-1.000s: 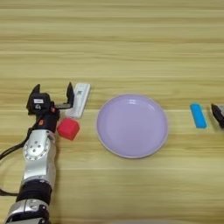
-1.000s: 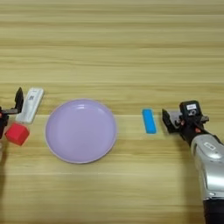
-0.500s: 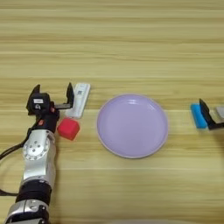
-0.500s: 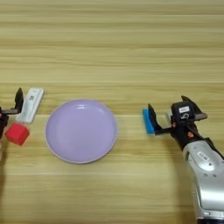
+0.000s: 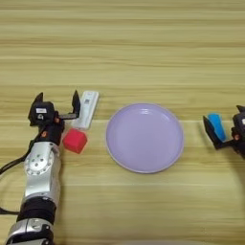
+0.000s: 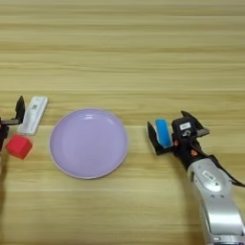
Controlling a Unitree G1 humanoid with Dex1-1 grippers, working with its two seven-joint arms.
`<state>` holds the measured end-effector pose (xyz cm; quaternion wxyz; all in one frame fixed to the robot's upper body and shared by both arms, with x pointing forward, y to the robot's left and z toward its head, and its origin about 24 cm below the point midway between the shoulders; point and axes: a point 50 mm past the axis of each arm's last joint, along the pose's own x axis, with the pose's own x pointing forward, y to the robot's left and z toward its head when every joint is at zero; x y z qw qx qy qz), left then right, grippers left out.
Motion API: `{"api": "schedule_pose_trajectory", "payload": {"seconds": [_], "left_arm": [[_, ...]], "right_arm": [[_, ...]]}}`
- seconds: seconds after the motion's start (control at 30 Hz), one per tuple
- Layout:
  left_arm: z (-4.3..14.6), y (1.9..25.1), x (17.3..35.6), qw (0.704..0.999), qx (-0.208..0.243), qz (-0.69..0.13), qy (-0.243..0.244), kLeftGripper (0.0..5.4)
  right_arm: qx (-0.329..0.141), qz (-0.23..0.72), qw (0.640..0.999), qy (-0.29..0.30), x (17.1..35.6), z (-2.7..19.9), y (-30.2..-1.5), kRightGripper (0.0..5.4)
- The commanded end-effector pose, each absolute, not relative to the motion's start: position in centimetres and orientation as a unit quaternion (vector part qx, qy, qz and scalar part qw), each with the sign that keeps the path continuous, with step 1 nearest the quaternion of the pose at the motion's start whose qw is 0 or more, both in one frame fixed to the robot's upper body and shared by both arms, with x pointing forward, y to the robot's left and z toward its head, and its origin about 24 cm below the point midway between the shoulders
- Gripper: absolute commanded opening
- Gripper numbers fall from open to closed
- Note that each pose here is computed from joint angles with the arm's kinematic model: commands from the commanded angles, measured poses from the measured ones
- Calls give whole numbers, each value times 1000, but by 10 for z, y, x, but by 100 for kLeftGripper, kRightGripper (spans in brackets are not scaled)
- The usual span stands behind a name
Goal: Move the objects on the table
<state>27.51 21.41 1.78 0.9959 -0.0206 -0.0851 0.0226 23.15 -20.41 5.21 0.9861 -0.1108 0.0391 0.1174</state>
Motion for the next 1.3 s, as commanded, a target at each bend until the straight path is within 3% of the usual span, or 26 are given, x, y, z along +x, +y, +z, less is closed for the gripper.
{"api": "schedule_pose_trajectory", "payload": {"seconds": [0.03, 1.3], "left_arm": [[17, 215, 273, 996, -20, 24, -81, 540], [17, 216, 273, 996, -20, 26, -81, 540]], "right_arm": [[-109, 127, 984, 61, 230, 42, -200, 535], [-65, 105, 983, 139, 234, 9, -208, 535]]}}
